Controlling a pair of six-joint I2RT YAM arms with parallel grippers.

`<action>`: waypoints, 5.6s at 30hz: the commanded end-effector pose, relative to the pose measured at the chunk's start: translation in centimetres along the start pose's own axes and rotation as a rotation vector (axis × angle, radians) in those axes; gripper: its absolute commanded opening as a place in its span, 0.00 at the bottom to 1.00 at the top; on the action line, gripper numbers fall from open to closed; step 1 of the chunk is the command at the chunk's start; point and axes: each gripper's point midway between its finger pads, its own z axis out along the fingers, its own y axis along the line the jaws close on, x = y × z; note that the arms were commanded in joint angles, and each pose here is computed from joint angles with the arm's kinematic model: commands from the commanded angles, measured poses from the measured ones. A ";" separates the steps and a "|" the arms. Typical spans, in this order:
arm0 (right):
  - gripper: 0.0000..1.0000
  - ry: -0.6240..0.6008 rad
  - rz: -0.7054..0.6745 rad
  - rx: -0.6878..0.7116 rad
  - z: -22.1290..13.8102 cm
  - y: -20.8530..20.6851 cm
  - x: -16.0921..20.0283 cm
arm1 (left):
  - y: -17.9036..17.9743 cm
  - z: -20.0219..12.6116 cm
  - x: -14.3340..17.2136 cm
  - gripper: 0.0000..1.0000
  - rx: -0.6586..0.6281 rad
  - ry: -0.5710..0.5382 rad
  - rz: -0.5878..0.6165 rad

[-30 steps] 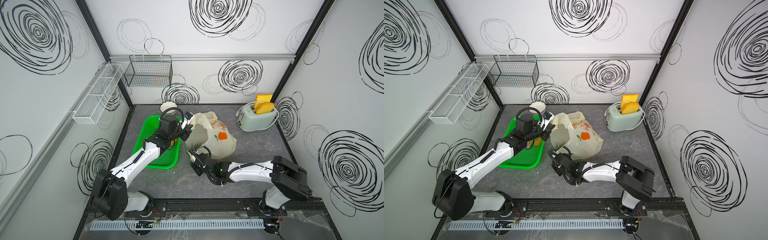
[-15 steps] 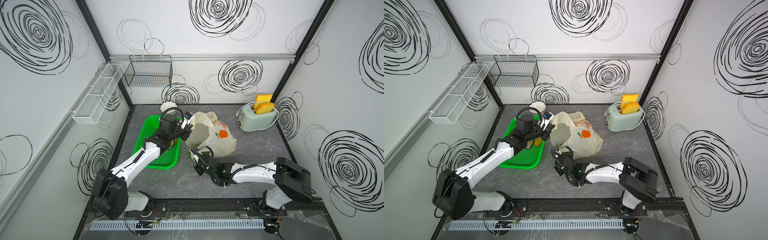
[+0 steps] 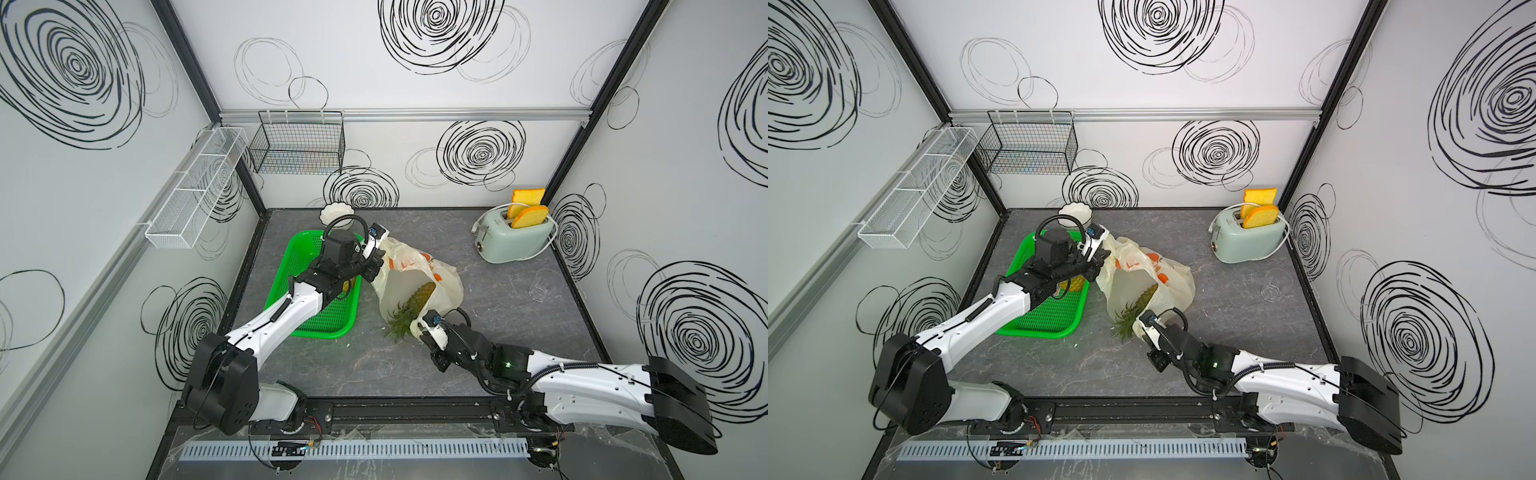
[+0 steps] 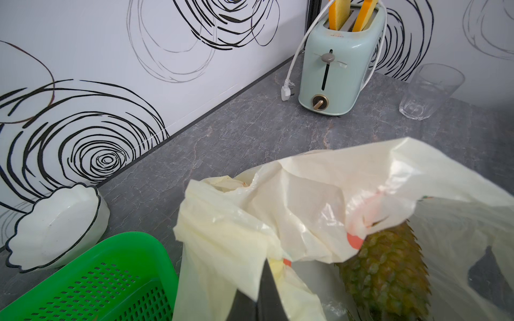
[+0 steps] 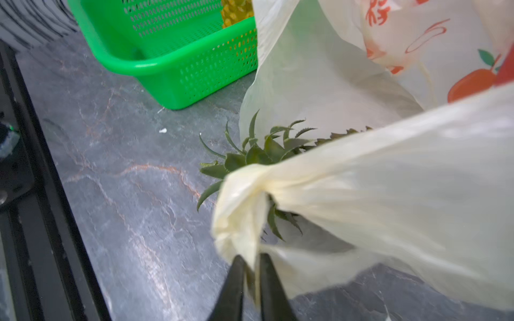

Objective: Place the pineapple into a plastic bag & tie a knot
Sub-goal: Adjust the plastic bag at the center of the board, then pick up the pineapple from the basket, then place the pineapple in the plastic bag.

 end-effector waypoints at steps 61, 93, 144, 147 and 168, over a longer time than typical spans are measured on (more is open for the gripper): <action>0.00 -0.106 0.190 -0.119 1.0 0.0 -9.2 | 10.1 -12.3 1.5 0.97 -0.636 0.158 -0.471; 0.00 -0.141 0.200 -0.126 1.3 -0.1 -10.5 | 14.7 -2.8 5.4 0.40 -0.595 0.245 -0.447; 0.00 -0.126 0.376 -0.253 -0.3 -1.3 -14.9 | -15.1 -21.7 -9.2 0.00 0.491 -0.282 -0.278; 0.00 -0.130 0.369 -0.256 -0.8 -1.3 -14.5 | -13.8 -20.2 -8.7 0.00 0.398 -0.324 -0.244; 0.00 -0.114 0.244 -0.369 -3.9 0.6 -10.7 | -6.0 -16.3 -8.9 0.00 -0.015 -0.570 -0.383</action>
